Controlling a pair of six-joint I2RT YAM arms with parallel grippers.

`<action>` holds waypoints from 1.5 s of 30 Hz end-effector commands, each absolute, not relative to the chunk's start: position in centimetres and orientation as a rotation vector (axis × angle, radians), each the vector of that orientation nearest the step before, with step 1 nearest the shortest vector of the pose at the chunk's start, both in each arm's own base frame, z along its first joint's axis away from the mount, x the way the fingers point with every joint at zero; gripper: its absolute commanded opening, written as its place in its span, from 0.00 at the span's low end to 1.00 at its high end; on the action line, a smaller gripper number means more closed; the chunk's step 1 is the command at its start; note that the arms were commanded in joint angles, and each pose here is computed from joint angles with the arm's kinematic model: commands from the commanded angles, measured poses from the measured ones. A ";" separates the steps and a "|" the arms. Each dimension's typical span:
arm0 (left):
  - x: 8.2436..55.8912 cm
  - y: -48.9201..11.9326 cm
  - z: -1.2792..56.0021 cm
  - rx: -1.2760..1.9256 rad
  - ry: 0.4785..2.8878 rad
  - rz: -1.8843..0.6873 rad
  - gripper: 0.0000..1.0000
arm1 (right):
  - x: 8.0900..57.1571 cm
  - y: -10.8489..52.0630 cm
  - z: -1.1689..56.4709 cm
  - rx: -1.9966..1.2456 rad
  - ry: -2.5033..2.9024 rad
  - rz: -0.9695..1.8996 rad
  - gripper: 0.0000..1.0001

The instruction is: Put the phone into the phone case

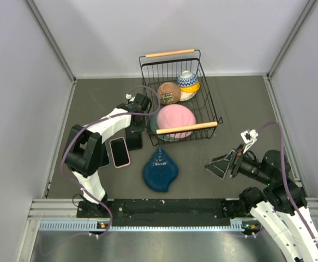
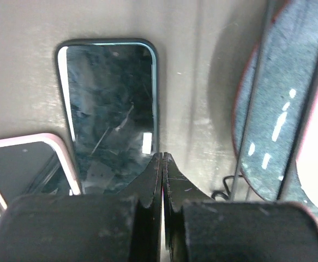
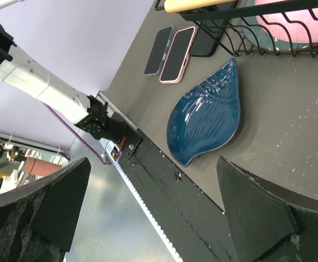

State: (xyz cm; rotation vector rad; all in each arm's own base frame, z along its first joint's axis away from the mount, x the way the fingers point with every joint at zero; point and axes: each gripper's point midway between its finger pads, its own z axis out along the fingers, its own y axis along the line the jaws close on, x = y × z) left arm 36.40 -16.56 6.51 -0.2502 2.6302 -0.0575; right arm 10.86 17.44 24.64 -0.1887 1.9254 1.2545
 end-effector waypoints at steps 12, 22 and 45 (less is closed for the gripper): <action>34.6 1.0 9.8 -0.723 2.409 0.187 0.00 | 10.5 17.3 26.4 -0.240 1.850 1.248 0.99; 31.6 6.8 4.6 -0.925 2.478 0.263 0.00 | 10.2 17.1 27.0 -0.265 1.817 1.236 0.99; 33.5 -2.1 16.7 -0.510 2.196 -0.440 0.00 | 14.4 12.2 26.2 0.099 1.979 0.854 0.99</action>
